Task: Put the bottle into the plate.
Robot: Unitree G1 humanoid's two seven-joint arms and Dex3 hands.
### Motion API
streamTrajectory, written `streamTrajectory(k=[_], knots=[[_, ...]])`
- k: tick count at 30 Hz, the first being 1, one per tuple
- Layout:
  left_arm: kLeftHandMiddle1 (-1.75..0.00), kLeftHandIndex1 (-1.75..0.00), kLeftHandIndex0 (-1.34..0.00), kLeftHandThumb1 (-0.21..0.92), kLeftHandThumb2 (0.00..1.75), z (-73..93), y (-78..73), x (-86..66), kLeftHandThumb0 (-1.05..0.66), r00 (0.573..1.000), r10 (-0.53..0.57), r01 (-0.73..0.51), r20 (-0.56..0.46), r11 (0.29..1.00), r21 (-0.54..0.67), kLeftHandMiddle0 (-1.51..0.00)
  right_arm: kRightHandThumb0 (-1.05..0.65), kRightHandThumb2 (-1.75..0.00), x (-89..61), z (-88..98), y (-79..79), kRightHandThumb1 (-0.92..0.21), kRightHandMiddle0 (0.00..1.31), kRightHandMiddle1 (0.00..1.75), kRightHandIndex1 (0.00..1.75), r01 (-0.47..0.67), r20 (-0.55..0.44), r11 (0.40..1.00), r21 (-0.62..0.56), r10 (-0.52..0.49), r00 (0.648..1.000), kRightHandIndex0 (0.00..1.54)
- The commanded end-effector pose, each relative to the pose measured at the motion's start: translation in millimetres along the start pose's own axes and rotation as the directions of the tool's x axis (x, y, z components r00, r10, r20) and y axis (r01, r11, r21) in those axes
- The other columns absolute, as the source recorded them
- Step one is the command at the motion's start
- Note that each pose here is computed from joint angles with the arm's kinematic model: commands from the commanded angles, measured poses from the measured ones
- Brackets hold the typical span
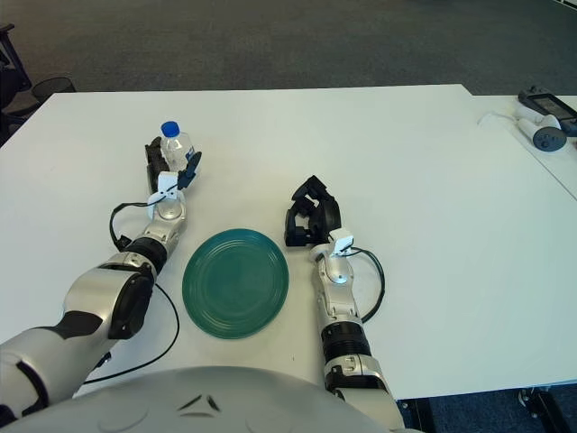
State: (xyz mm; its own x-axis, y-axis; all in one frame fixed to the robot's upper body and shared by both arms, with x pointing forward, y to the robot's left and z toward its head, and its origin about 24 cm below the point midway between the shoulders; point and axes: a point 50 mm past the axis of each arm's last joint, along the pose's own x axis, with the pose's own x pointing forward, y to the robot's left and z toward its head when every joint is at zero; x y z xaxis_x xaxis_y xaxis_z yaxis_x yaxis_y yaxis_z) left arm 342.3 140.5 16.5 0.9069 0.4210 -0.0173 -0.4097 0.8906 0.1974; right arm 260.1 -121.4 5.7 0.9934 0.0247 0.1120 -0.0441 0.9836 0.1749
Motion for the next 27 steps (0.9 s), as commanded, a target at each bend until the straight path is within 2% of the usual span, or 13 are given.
streamTrajectory(k=[1, 15, 27], knots=[[-0.79, -0.77, 0.0, 0.92, 0.09, 6.5, 2.6, 6.2, -1.05, 1.0, 0.022, -0.022, 0.006, 1.0, -0.004, 0.0, 0.0, -1.6, -9.3, -15.9, -3.7, -0.06, 0.58, 1.75, 1.67, 0.026, -0.086, 0.999, 0.02, -0.024, 0.996, 0.83], [-0.8, -0.87, 0.0, 0.92, 0.06, 8.8, 4.0, 10.6, -1.05, 1.0, 0.005, -0.005, 0.001, 1.0, 0.016, 0.0, 0.0, -1.59, -8.8, -16.4, -2.9, -0.06, 0.58, 1.75, 1.67, 0.03, -0.079, 0.999, 0.027, -0.028, 0.997, 0.83], [-0.82, -0.9, 0.0, 0.92, 0.07, 11.2, 3.5, 11.8, -1.05, 0.999, -0.028, 0.026, 0.037, 0.998, 0.059, 0.0, 0.0, -1.58, -8.2, -17.6, -4.2, -0.07, 0.57, 1.75, 1.67, 0.032, -0.087, 0.999, 0.032, -0.029, 0.996, 0.82]])
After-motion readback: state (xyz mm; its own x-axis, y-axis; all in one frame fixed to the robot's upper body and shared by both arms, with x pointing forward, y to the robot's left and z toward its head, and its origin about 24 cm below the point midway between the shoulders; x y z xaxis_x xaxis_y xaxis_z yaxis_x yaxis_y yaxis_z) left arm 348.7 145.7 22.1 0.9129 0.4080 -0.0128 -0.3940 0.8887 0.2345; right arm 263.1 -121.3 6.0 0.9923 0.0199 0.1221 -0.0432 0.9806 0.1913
